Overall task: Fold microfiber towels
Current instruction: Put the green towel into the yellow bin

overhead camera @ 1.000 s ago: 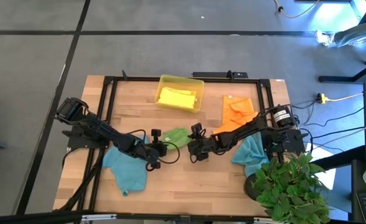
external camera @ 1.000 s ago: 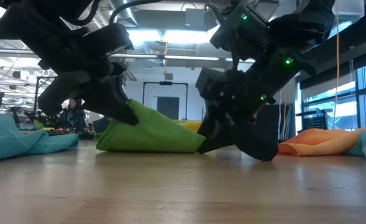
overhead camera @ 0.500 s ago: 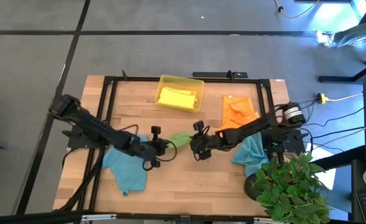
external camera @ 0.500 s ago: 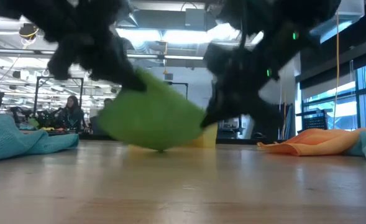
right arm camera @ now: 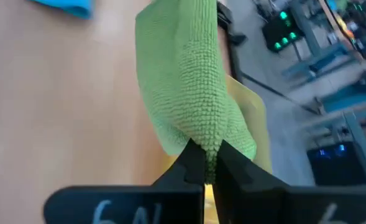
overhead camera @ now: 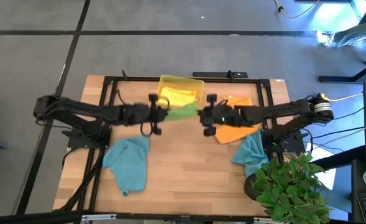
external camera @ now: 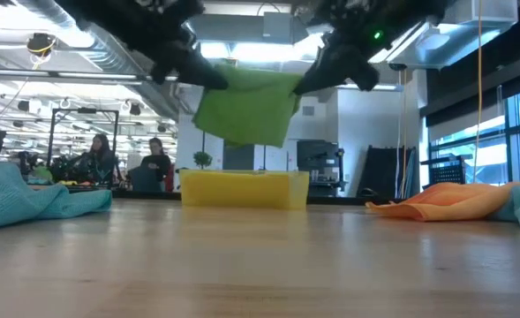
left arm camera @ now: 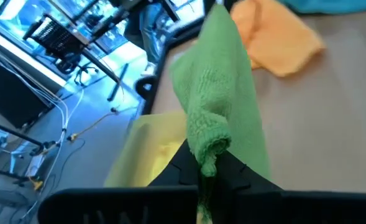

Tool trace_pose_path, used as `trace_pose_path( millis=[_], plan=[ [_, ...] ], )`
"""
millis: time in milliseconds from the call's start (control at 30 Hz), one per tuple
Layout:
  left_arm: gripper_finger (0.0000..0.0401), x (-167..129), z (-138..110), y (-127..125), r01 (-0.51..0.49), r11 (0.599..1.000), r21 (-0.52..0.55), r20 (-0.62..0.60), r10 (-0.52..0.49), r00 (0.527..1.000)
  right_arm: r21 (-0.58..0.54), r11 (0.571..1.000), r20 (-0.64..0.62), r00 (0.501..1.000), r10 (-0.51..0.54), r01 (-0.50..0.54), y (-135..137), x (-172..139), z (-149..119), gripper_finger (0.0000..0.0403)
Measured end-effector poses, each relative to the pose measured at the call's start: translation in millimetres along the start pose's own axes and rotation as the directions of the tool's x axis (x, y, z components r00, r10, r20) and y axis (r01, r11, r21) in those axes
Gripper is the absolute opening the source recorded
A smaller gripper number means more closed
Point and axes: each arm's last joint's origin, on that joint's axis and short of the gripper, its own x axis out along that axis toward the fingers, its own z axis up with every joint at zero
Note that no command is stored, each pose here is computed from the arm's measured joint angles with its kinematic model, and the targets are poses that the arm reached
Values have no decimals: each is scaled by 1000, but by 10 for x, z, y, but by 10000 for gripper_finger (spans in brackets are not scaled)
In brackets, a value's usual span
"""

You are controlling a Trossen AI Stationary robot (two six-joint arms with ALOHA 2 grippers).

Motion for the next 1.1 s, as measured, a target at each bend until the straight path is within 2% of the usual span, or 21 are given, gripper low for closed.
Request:
trace_pose_path(
  millis=[167,367,533,700,967,1100],
  plan=[
    [0,173,-206,488,-33,999,13,41,33,999,82,996,-10,1000,-27,27,-362,177,-196,9],
    [0,367,-529,918,0,1000,3,117,0,993,128,990,11,998,-66,65,-674,331,-382,9],
    [0,552,-800,1111,-10,999,38,137,4,991,137,987,-6,996,-86,86,-812,467,-536,8],
    [0,761,-990,1292,6,1000,25,160,-10,987,155,985,-40,996,-75,80,-884,659,-734,8],
    [0,1159,-1193,1604,-12,1000,-16,88,14,996,133,980,-93,986,-136,148,-1013,969,-1071,8],
    [0,1294,-1285,1693,19,999,-38,35,-18,999,145,979,-108,986,-129,144,-1048,1056,-1209,8]
  ],
)
